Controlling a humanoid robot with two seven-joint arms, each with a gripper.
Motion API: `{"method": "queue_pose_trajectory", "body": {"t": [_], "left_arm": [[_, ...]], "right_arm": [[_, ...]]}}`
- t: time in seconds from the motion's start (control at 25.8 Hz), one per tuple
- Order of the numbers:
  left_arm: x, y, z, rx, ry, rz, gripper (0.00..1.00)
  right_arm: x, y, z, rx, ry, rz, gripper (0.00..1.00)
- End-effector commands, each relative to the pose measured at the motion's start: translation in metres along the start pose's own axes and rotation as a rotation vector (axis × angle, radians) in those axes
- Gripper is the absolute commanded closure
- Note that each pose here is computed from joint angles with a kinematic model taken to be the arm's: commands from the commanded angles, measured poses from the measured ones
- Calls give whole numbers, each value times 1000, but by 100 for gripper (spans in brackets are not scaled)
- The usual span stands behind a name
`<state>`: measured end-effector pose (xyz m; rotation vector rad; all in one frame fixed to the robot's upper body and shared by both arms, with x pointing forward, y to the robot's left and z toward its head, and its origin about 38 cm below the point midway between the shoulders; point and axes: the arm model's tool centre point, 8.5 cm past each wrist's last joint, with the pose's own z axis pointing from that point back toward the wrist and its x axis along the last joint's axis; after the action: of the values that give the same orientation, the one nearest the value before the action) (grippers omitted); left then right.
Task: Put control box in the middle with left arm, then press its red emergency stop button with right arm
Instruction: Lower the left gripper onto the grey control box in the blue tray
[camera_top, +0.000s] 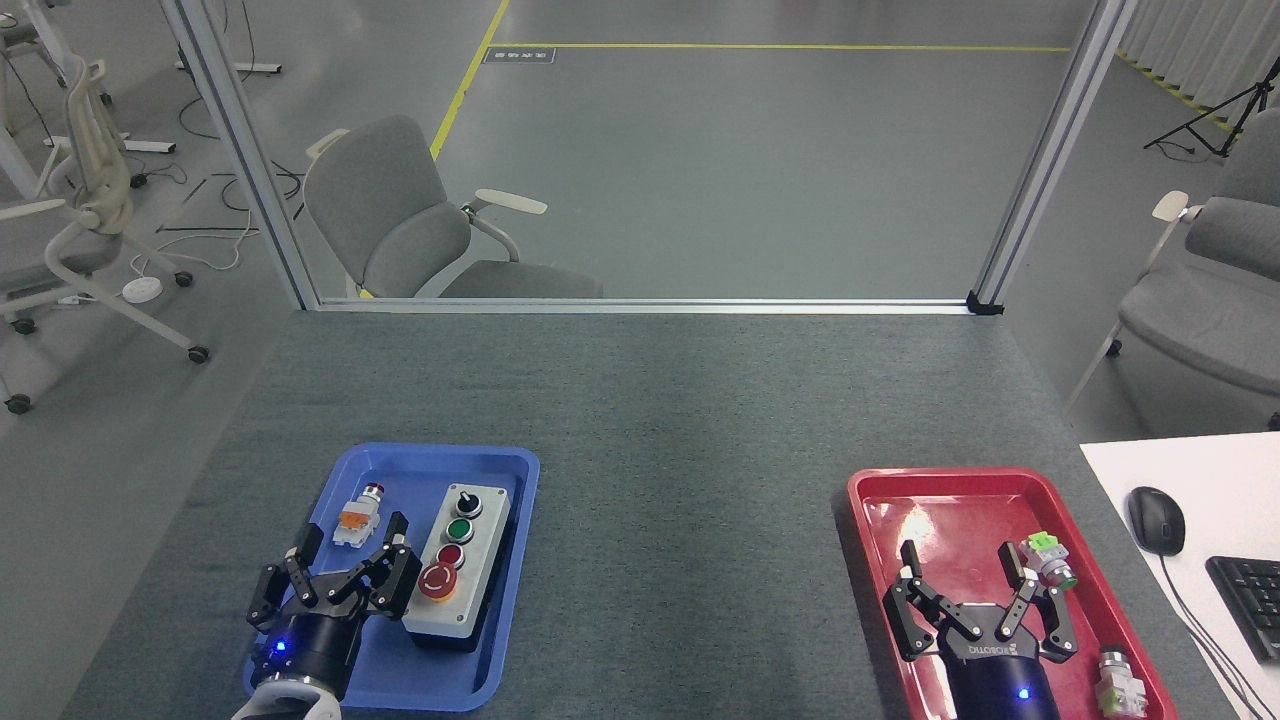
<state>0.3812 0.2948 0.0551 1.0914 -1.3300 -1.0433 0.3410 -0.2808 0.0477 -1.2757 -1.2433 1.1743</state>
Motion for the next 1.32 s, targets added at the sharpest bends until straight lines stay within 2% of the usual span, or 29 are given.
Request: {"method": "queue_pose_trajectory", "body": {"t": [0.0, 0.12, 0.27, 0.5, 0.62, 0.74, 0.85, 1.01, 1.12, 1.28], "left_arm": [[-1, 0, 1, 2, -8, -1, 1], [2, 2, 2, 9, -14, 0, 1], [7, 15, 0, 54, -36, 0, 1], [15, 16, 5, 55, -84, 6, 1], [22, 9, 30, 27, -164, 4, 1], [24, -6, 60, -28, -219, 11, 1], [25, -16, 69, -69, -244, 3, 1], [35, -26, 65, -114, -264, 4, 1], [45, -33, 46, -147, -274, 2, 1], [33, -46, 30, -190, -225, -3, 1]], "right_arm": [[3, -1, 0, -3, -7, 20, 2], [3, -1, 0, -2, -7, 19, 2], [2, -2, -1, -2, -7, 15, 2], [5, 0, 1, 7, -12, 10, 2], [5, 0, 1, 5, -12, 9, 2], [2, 1, 1, 6, -1, 9, 2], [2, 2, 1, 10, -2, 9, 2], [1, 5, 4, 21, -8, 14, 2], [2, 9, 4, 29, -5, 7, 3], [6, 15, 10, 44, -32, -3, 5]]}}
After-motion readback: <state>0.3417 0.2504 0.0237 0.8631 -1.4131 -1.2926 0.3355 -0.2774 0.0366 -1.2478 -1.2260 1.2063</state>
